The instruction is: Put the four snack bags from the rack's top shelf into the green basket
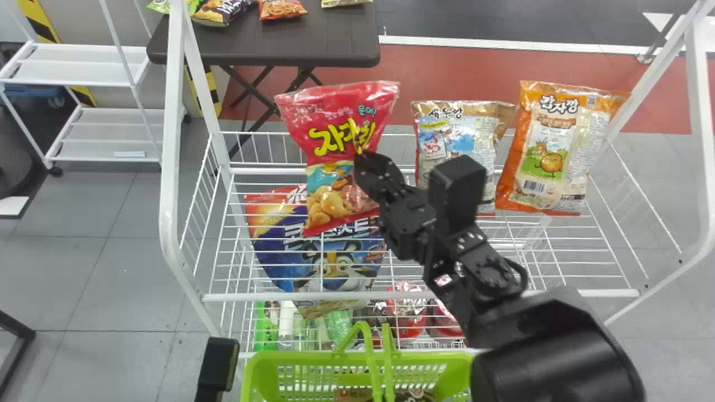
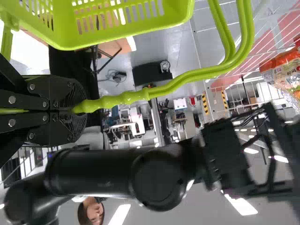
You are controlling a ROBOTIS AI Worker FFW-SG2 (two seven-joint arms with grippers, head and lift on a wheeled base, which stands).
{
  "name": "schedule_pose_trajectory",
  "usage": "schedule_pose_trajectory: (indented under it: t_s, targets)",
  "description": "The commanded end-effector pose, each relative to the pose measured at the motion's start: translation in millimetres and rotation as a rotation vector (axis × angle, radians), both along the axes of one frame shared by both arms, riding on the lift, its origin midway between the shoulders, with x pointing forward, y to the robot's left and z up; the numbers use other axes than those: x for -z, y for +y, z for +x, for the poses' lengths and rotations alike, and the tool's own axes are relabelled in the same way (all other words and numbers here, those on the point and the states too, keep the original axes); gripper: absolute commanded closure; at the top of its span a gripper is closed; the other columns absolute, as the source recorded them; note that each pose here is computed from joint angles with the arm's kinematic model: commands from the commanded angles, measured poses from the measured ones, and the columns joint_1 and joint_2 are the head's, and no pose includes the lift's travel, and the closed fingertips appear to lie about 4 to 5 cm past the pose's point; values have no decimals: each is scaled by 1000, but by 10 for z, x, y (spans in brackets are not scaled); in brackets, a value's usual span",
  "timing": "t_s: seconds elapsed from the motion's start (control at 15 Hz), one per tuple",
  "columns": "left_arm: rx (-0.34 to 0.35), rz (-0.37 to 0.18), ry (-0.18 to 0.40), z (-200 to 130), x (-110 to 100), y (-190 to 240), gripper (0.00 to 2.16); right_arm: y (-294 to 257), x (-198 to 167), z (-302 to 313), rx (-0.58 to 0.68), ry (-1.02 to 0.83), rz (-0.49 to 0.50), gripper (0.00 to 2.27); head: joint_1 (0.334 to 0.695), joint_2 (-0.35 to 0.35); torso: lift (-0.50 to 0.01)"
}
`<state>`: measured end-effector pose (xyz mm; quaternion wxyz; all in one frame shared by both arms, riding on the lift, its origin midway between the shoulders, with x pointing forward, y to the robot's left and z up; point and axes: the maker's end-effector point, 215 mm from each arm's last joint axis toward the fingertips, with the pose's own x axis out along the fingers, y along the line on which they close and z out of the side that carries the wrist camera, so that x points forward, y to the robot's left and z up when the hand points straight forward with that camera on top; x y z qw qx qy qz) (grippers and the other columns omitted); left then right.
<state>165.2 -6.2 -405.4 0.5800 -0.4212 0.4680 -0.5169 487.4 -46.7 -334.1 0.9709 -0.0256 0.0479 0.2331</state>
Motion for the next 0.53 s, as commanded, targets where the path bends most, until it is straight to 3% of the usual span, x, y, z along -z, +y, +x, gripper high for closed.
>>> schedule_pose_trajectory:
  t_s: [0.0, 0.27, 0.47]
  targets:
    - [-3, 7, -2, 9, 10, 14, 2145, -330, -144, -326, 25, -10, -19, 2111, 695, -81, 0]
    - [-14, 12, -10, 62, 15, 30, 2145, -1005, -154, -1010, 61, 58, -35, 2108, 695, -197, 0]
    - [-30, 17, -15, 91, 41, 36, 2145, -1484, 142, -1463, 63, 247, 2, 2111, 695, -308, 0]
